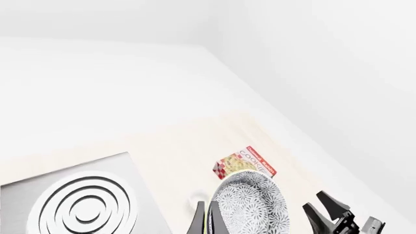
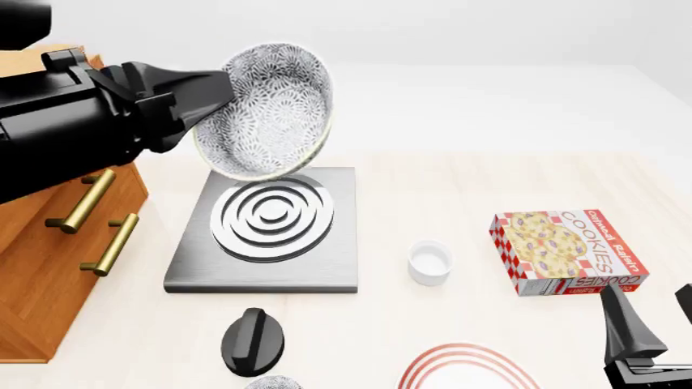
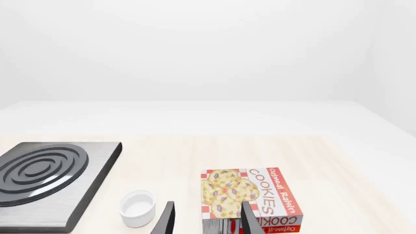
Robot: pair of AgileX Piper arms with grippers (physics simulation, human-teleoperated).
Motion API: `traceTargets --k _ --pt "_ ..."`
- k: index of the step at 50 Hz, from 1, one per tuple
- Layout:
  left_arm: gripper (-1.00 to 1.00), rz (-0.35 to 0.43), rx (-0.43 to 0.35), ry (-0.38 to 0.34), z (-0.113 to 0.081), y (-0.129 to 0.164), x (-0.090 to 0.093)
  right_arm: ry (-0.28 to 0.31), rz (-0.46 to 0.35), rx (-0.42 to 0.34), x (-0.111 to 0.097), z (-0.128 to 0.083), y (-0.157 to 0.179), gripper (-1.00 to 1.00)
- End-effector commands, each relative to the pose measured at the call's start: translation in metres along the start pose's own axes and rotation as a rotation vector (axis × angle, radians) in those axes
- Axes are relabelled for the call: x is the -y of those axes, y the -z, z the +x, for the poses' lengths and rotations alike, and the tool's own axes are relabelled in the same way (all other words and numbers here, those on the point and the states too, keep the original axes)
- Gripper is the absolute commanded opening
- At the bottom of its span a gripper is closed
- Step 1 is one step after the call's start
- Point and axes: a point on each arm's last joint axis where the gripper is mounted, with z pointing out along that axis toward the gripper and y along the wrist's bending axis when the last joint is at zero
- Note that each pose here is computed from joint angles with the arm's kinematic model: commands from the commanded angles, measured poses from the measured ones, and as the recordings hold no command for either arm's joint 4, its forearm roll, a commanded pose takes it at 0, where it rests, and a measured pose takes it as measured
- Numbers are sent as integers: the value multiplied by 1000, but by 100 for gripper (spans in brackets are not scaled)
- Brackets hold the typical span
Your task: Pick the akita bowl on the wooden cabinet and place it on the plate.
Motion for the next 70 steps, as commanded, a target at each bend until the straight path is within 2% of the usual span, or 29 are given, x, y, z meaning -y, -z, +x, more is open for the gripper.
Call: traceTargets --k 1,22,48,70 --pt "-100 32 -17 3 6 -5 5 0 0 0 0 0 0 100" --pt "-100 61 -72 10 26 -20 9 0 0 0 0 0 0 100" --pt "-100 155 -133 1 43 -37 31 0 0 0 0 0 0 100" --pt "-100 207 -223 20 70 -57 47 0 0 0 0 0 0 100"
